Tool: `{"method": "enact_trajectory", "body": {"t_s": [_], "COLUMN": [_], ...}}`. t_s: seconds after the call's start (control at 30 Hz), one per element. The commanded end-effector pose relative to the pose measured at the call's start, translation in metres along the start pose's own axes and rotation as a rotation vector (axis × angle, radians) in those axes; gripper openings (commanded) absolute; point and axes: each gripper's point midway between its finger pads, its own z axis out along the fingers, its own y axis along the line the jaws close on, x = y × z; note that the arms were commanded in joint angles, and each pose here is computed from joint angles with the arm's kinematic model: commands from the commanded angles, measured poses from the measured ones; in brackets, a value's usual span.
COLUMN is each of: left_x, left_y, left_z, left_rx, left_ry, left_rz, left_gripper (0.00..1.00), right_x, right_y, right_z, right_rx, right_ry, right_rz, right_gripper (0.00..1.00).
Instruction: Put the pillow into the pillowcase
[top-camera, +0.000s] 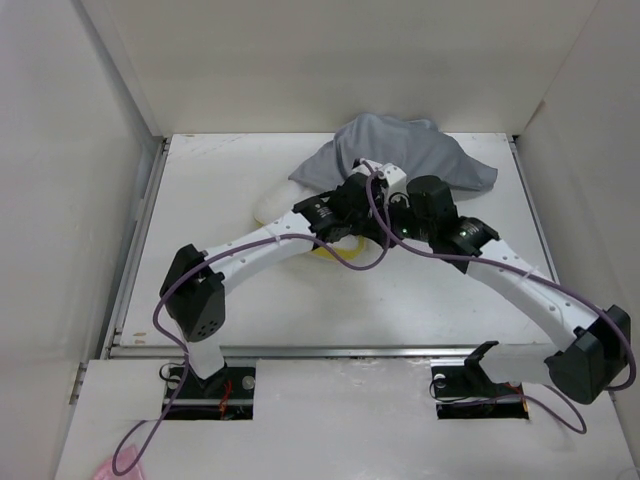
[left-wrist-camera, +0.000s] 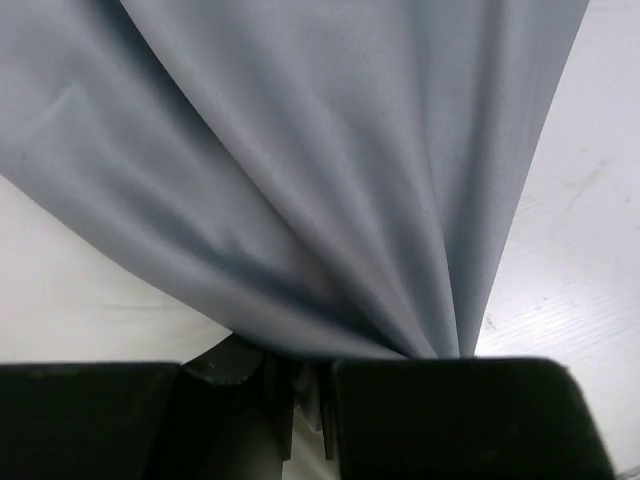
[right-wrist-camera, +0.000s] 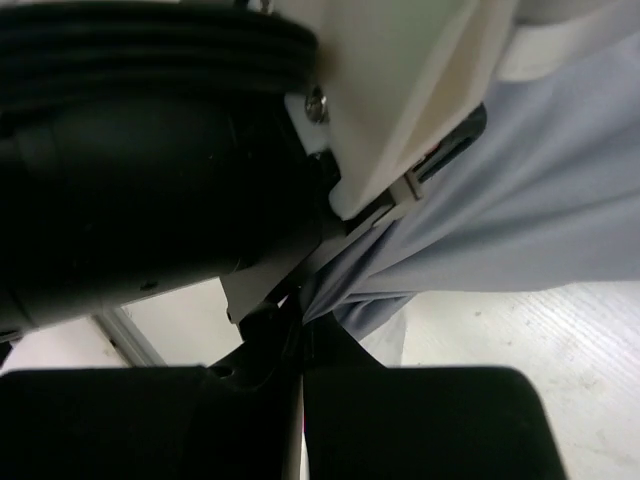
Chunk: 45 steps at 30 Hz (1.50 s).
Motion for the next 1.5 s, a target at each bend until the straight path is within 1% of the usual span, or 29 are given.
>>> {"method": "enact_trajectory", "body": {"t_s": [0.0,0.03,0.17,0.23,0.27,0.33,0.37,0.4,0.43,0.47,0.57,0.6,0.7,0.87,0.93,0.97,1.0,1.07,1.1,1.13,1.17,1.2,1.23,1.3,1.33,1.37,1.4,1.43,1.47], "left_x": [-0.082,-0.081,-0.078,-0.07,-0.062,-0.05,-0.031,-0.019,-0.029,-0.005,0.007,0.031,0.057,0.076,0.072,0.068,0.066,0.047,0.045,0.045,0.035,0.032,0.042,0.024,0.023,0.02,0.018,0.019,0.02], "left_y": [-0.022,-0.024,-0.02,-0.022,-0.021,-0.023,-0.02,-0.014,-0.013,-0.005,0.014,0.026,0.056,0.112,0.143,0.152,0.154,0.186,0.197,0.2,0.218,0.23,0.243,0.25,0.25,0.243,0.244,0.243,0.242], "left_z": [-0.004,0.001,0.009,0.015,0.019,0.014,0.015,0.005,-0.007,-0.007,-0.039,-0.041,-0.06,-0.065,-0.058,-0.055,-0.05,-0.045,-0.041,-0.035,-0.027,-0.022,-0.009,0.002,0.009,0.015,0.027,0.033,0.039], "left_rx": [0.078,0.08,0.056,0.06,0.049,0.077,0.07,0.074,0.087,0.07,0.044,0.004,-0.089,-0.227,-0.237,-0.224,-0.176,-0.172,-0.178,-0.144,-0.142,-0.162,-0.175,-0.122,-0.094,-0.043,-0.035,-0.027,-0.019], "left_ry": [-0.245,-0.244,-0.23,-0.208,-0.181,-0.142,-0.1,-0.084,-0.112,-0.073,-0.074,-0.024,0.004,-0.033,-0.077,-0.102,-0.1,-0.187,-0.196,-0.182,-0.205,-0.216,-0.173,-0.197,-0.192,-0.179,-0.173,-0.16,-0.146], "left_rz": [-0.183,-0.195,-0.27,-0.262,-0.261,-0.248,-0.245,-0.253,-0.265,-0.265,-0.316,-0.312,-0.359,-0.554,-0.657,-0.696,-0.721,-0.787,-0.809,-0.813,-0.848,-0.852,-0.868,-0.874,-0.877,-0.86,-0.846,-0.837,-0.839], "left_gripper": [0.0,0.0,0.0,0.0,0.17,0.74,1.0,1.0,1.0,1.0,1.0,1.0,1.0,1.0,1.0,1.0,1.0,1.0,1.0,1.0,1.0,1.0,1.0,1.0,1.0,1.0,1.0,1.0,1.0], "right_x": [-0.007,-0.008,0.0,0.009,0.014,0.024,0.026,0.033,0.034,0.041,0.036,0.033,0.026,-0.024,-0.03,-0.056,-0.046,-0.061,-0.086,-0.076,-0.088,-0.111,-0.096,-0.105,-0.131,-0.117,-0.12,-0.136,-0.129], "right_y": [0.097,0.106,0.107,0.101,0.088,0.072,0.057,0.05,0.044,0.033,0.026,0.019,0.008,-0.015,-0.027,-0.029,-0.044,-0.057,-0.059,-0.067,-0.076,-0.074,-0.086,-0.085,-0.082,-0.086,-0.089,-0.088,-0.094], "right_z": [-0.04,-0.048,-0.048,-0.043,-0.033,-0.021,-0.015,-0.015,-0.015,-0.012,-0.019,-0.021,-0.026,-0.016,0.009,0.011,0.034,0.05,0.054,0.08,0.1,0.091,0.118,0.137,0.141,0.165,0.172,0.174,0.194], "right_rx": [-0.463,-0.517,-0.535,-0.505,-0.429,-0.354,-0.282,-0.257,-0.228,-0.185,-0.136,-0.102,-0.02,0.12,0.15,0.192,0.242,0.314,0.34,0.359,0.391,0.41,0.43,0.454,0.451,0.457,0.466,0.473,0.473], "right_ry": [-0.005,-0.017,0.001,0.026,0.046,0.089,0.101,0.125,0.131,0.146,0.116,0.102,0.09,-0.01,0.027,-0.009,0.065,0.072,0.033,0.085,0.078,0.032,0.098,0.099,0.043,0.077,0.069,0.027,0.03], "right_rz": [-0.204,-0.229,-0.236,-0.209,-0.184,-0.141,-0.129,-0.106,-0.085,-0.076,-0.062,-0.061,-0.057,-0.053,-0.07,-0.091,-0.082,-0.14,-0.143,-0.165,-0.176,-0.177,-0.198,-0.22,-0.23,-0.246,-0.247,-0.245,-0.254], "right_gripper": [0.0,0.0,0.0,0.0,0.0,0.0,0.22,0.54,0.55,0.71,0.8,0.84,0.87,0.87,0.87,0.87,0.87,0.87,0.87,0.87,0.85,0.84,0.83,0.8,0.78,0.76,0.71,0.71,0.69]}}
